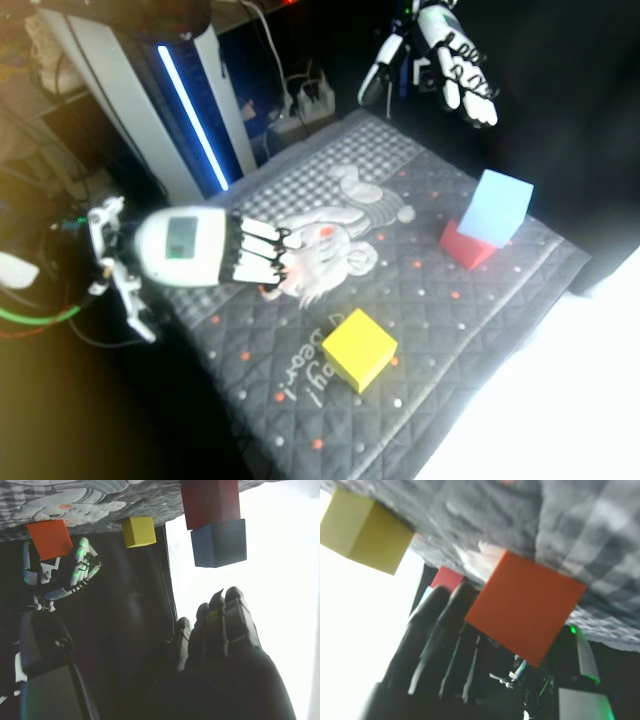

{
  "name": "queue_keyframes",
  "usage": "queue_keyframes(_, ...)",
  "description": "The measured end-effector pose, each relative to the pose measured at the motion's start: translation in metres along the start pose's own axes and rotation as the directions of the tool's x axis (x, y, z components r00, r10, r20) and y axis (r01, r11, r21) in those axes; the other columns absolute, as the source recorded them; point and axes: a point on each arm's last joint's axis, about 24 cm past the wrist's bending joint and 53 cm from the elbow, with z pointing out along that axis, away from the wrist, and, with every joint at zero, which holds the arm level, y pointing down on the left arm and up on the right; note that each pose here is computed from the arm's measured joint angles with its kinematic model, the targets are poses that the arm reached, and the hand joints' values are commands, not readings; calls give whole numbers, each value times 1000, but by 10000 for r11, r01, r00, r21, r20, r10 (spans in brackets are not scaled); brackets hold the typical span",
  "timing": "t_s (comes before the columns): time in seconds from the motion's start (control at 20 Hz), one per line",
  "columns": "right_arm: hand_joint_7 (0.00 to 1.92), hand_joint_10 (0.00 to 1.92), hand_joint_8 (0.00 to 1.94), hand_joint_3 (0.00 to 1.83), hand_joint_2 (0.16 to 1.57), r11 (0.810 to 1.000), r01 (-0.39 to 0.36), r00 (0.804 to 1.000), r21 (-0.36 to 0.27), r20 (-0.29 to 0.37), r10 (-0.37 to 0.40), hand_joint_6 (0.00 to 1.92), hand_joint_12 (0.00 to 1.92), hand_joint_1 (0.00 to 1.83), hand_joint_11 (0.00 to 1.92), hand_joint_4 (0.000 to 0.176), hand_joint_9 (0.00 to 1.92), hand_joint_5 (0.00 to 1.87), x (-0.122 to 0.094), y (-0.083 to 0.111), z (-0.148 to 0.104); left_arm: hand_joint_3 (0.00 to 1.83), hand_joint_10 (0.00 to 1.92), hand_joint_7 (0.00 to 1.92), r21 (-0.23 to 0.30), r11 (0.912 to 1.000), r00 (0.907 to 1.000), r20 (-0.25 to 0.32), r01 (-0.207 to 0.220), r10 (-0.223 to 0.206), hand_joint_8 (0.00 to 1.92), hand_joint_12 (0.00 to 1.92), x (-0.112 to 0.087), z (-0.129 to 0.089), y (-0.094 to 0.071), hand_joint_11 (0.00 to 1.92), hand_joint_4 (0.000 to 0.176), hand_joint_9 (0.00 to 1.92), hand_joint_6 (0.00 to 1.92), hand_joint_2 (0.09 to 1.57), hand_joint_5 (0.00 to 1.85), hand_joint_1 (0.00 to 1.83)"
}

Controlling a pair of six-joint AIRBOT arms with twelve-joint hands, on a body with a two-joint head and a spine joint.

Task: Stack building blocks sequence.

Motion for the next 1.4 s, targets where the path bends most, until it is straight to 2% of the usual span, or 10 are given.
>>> queue_keyframes(0.1,1115,997,919,0,1074,10000,12,10000,-3,32,-12,750,1641,1252,828,0,1065,1057,-2,0,1,14,0,0,9,10000,10000,-4,-5,5,0,0,0,0,0,0,121,0,3,735,9,915)
queue_keyframes(0.2,1055,1851,1611,0,1065,9999,122,9999,49,81,-122,772,1910,1187,1169,0,1114,1099,-8,-1,4,14,0,0,-7,10000,10000,27,-9,9,0,0,-2,0,1,0,110,0,3,741,10,906)
queue_keyframes(0.35,1118,1920,1594,0,1087,9995,304,9991,10,309,-304,852,1921,1170,1304,0,1217,1047,-20,1,8,7,0,0,-27,10000,10000,-20,-17,17,0,0,0,0,2,0,119,0,7,733,25,903)
queue_keyframes(0.4,913,1867,1504,0,1075,9994,345,9986,-25,411,-343,811,1921,1179,941,0,871,1074,-25,2,10,6,0,0,-45,10000,10000,-33,-19,19,0,0,0,-1,3,0,123,0,7,733,26,903)
queue_keyframes(0.55,1036,1642,1218,2,1106,9972,688,9936,-308,922,-657,929,1909,1165,1037,0,1072,1001,-51,12,15,4,0,0,-37,10000,10000,-37,68,-68,0,0,2,-1,3,0,153,0,0,730,16,894)
queue_keyframes(0.7,1140,1003,926,0,1094,9933,1009,9793,-571,1819,-890,882,1422,1275,1071,0,1164,933,-90,22,20,3,0,0,0,9999,9999,2,100,-100,0,0,2,-1,2,0,129,0,6,731,29,898)
queue_keyframes(0.85,1159,1152,907,0,1074,9907,1206,9618,-631,2545,-1009,753,1626,1281,1002,0,1152,1006,-121,25,23,3,0,0,28,9999,9999,57,119,-120,0,0,0,-1,2,0,131,0,4,733,28,896)
queue_keyframes(1.05,1138,913,904,0,1073,9877,1529,9249,-333,3569,-1311,747,1452,1269,964,0,1154,1028,-155,24,27,0,0,0,70,9998,9998,-6,199,-199,0,0,4,-1,1,0,138,0,5,725,37,908)
queue_keyframes(1.1,1105,901,995,1,1087,9901,1374,9172,-284,3811,-1164,735,1419,1278,829,0,1117,1004,-162,21,29,7,0,0,67,9998,9998,9,209,-209,0,0,3,-1,1,0,117,0,4,741,37,933)
queue_keyframes(1.4,1111,730,914,2,1075,9964,758,9132,389,3985,-850,732,1110,1256,968,0,1203,1050,-174,-6,55,3,0,0,47,9996,9996,0,268,-268,0,0,4,0,3,0,108,0,5,738,47,928)
